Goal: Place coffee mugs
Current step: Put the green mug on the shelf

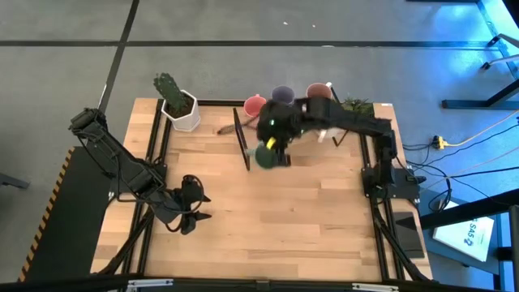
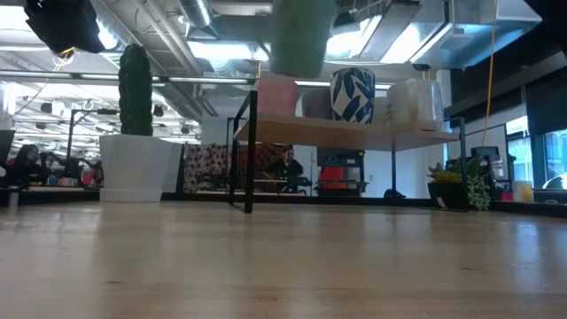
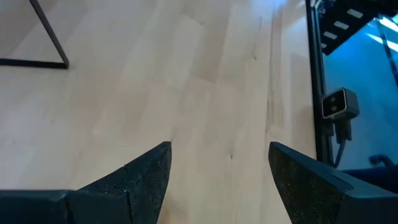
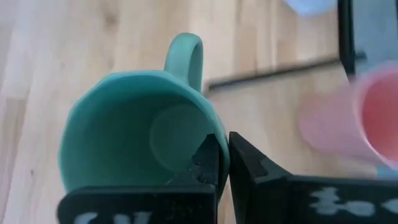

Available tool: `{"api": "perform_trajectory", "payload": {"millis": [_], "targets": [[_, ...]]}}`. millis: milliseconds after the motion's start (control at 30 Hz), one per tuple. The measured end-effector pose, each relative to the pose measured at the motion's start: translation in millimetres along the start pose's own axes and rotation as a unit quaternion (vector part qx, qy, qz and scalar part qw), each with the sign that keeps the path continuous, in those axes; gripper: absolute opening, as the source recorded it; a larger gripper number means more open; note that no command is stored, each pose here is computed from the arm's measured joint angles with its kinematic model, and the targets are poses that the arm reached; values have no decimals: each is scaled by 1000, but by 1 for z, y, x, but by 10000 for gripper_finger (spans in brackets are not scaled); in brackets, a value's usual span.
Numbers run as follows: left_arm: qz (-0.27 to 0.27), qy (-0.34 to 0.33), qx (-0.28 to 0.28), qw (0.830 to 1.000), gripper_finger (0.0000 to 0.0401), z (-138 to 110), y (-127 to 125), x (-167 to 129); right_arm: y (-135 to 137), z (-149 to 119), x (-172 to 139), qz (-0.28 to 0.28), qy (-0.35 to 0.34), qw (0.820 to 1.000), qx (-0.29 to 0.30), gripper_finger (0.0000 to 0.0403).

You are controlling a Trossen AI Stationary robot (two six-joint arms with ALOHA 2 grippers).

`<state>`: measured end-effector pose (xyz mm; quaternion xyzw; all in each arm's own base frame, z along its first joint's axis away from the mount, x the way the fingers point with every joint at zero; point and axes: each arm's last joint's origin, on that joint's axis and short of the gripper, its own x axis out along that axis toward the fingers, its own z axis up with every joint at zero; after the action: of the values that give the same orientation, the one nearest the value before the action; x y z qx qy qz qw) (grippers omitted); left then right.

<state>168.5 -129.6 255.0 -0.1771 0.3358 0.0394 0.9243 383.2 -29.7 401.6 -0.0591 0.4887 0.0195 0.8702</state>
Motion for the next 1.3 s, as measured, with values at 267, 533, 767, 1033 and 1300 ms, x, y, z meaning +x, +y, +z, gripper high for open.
{"api": "perform_trajectory", "payload": {"millis": [267,533,767,1033,1300], "targets": [[11,-11,-2,1000,263,0,1,0,-40,-11,5,-21,23,999,15,0],[32,-27,-5,999,263,3,4,1,-54,-15,12,-20,19,1000,9,0],[40,-30,-12,999,263,6,7,3,-60,-15,23,-14,8,1000,3,0],[48,-30,-15,998,263,8,10,5,-71,-18,26,-16,10,1000,8,0],[51,-28,-13,998,263,7,10,5,-71,-16,40,-3,16,1000,-9,0]]}}
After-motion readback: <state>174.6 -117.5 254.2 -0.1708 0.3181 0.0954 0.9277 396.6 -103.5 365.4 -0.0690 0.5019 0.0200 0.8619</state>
